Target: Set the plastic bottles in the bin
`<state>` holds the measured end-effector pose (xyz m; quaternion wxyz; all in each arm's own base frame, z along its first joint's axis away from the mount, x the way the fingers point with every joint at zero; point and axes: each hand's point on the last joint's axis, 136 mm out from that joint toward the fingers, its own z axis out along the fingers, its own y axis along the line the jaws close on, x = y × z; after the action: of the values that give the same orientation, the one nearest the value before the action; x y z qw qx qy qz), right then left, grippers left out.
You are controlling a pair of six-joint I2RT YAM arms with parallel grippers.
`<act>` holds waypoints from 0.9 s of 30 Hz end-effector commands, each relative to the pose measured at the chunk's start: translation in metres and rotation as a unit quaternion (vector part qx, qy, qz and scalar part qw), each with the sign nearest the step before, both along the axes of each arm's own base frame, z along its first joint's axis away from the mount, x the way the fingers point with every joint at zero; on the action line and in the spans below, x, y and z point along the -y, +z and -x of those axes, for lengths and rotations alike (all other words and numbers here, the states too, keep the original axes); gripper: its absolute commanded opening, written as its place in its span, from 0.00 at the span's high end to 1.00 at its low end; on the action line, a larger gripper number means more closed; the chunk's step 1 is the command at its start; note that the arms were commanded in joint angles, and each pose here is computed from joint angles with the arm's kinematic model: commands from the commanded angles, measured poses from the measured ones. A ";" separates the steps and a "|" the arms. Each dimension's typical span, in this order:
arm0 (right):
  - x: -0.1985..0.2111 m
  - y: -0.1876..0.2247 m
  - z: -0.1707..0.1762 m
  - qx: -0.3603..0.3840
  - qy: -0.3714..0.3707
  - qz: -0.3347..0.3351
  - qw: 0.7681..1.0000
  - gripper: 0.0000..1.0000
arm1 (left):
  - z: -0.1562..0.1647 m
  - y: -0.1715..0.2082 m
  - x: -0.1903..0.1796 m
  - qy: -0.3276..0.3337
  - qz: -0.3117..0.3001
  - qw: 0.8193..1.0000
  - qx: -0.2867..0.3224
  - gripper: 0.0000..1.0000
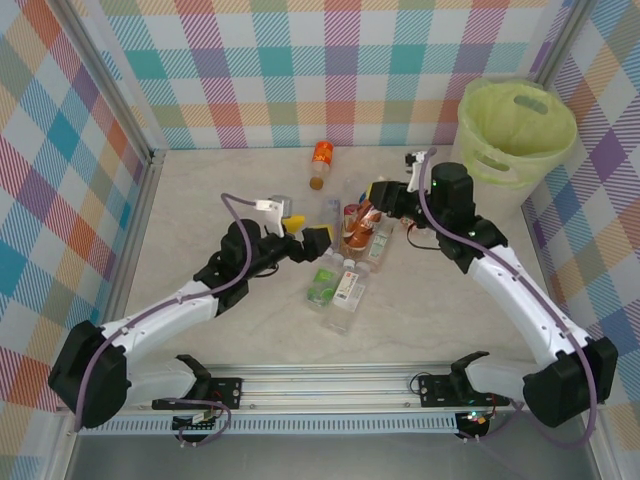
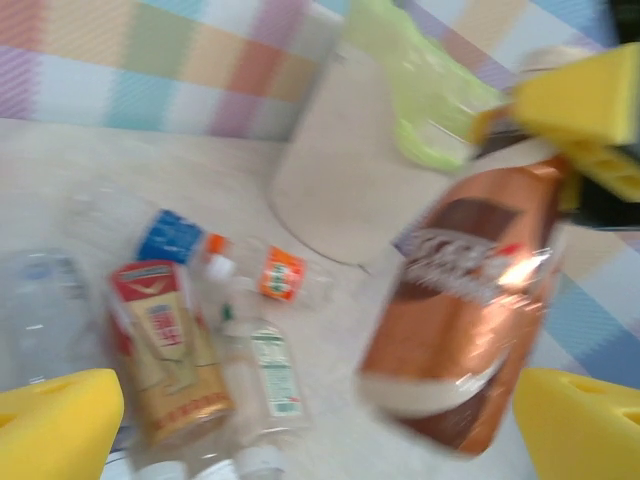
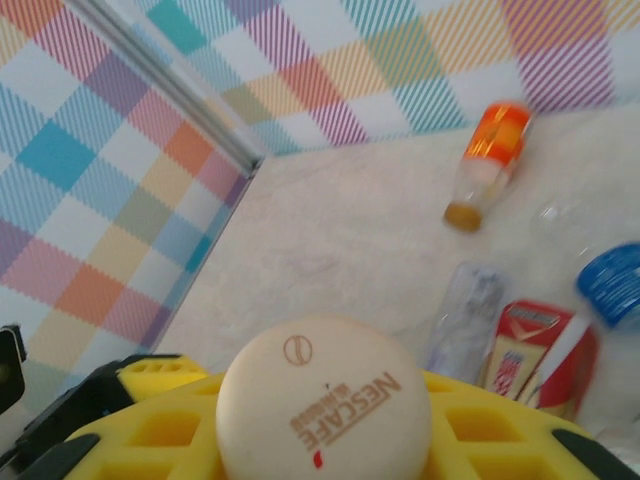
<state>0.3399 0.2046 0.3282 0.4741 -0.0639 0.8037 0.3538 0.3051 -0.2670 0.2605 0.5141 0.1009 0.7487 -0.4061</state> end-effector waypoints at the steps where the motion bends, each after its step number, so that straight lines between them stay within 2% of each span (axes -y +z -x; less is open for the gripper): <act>1: 0.033 0.038 -0.009 0.104 -0.067 0.071 0.990 0.93 | -0.017 -0.019 -0.048 0.146 -0.001 0.989 -0.028 0.00; 3: 0.047 0.056 -0.014 0.144 -0.096 0.089 0.981 0.93 | -0.018 -0.028 -0.065 0.184 0.003 0.982 -0.040 0.00; 6: 0.073 0.087 -0.025 0.202 -0.145 0.115 0.962 0.93 | -0.014 -0.037 -0.077 0.199 0.008 0.979 -0.053 0.00; 11: 0.108 0.136 -0.041 0.276 -0.210 0.153 0.926 0.92 | -0.010 -0.051 -0.081 0.194 -0.010 0.978 -0.076 0.00; 14: 0.137 0.158 -0.052 0.308 -0.266 0.184 0.895 0.92 | -0.009 -0.057 -0.079 0.190 -0.012 0.978 -0.085 0.00; 18: 0.193 0.184 -0.067 0.329 -0.357 0.171 0.857 0.92 | -0.009 -0.061 -0.076 0.182 -0.014 0.979 -0.091 0.00; 22: 0.252 0.195 -0.080 0.351 -0.457 0.137 0.806 0.92 | -0.009 -0.064 -0.071 0.170 -0.018 0.981 -0.095 0.00; 24: 0.268 0.194 -0.090 0.364 -0.486 0.133 0.784 0.91 | -0.009 -0.064 -0.069 0.166 -0.017 0.981 -0.096 0.00; 25: 0.275 0.191 -0.097 0.366 -0.497 0.137 0.775 0.91 | -0.009 -0.064 -0.068 0.164 -0.017 0.982 -0.097 0.00; 27: 0.284 0.183 -0.113 0.358 -0.505 0.143 0.772 0.90 | -0.008 -0.064 -0.068 0.161 -0.018 0.982 -0.098 0.00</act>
<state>0.4539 -0.0645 0.4799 0.7844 0.1294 0.5995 -0.0926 0.3127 -0.2001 0.1984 0.5014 -0.0509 0.8066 -0.3088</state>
